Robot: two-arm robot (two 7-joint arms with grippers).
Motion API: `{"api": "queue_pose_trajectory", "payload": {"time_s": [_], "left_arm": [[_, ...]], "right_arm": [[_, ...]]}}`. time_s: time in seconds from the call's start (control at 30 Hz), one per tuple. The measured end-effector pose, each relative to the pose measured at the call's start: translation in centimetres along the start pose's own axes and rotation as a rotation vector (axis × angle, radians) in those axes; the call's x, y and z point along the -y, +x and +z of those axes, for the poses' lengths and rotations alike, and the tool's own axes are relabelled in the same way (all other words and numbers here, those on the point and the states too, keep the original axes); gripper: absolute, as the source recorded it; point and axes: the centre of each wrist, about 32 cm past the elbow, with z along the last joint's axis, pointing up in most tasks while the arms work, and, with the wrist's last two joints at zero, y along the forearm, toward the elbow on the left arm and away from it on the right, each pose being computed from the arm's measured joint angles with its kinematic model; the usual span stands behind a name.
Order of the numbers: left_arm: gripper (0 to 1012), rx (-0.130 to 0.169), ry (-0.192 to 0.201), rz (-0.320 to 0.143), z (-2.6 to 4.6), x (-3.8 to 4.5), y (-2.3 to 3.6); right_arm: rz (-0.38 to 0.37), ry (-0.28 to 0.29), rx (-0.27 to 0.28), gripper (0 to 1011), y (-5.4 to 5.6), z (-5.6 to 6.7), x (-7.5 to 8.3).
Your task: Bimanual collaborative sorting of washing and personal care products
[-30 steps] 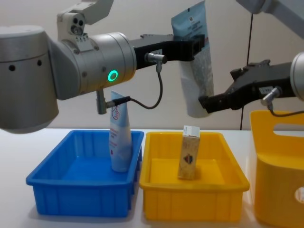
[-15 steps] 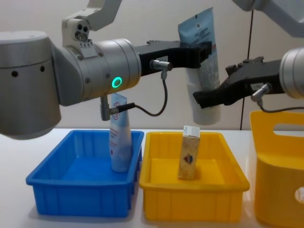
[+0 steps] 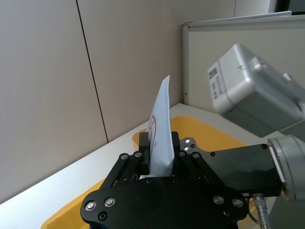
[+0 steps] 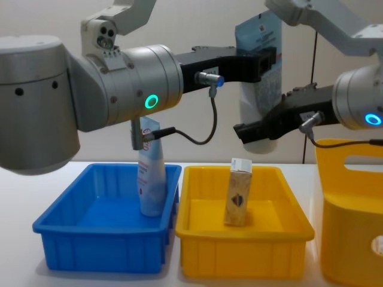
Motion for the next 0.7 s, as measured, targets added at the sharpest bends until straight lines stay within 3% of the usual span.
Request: {"api": "queue_pose_trajectory", "payload": {"time_s": [0.17, 0.47, 0.7], "left_arm": [[216, 0.002, -0.004, -0.004, 0.07, 0.01, -0.07], [215, 0.004, -0.009, -0.009, 0.12, 0.01, -0.18], [215, 0.004, -0.012, -0.012, 0.15, 0.00, -0.21]], "right_arm": [[0.006, -0.006, -0.006, 905, -0.02, 0.07, -0.34], [0.014, -0.014, -0.013, 640, -0.04, 0.11, -0.73], [0.016, -0.018, -0.016, 628, -0.05, 0.15, -0.88]]}}
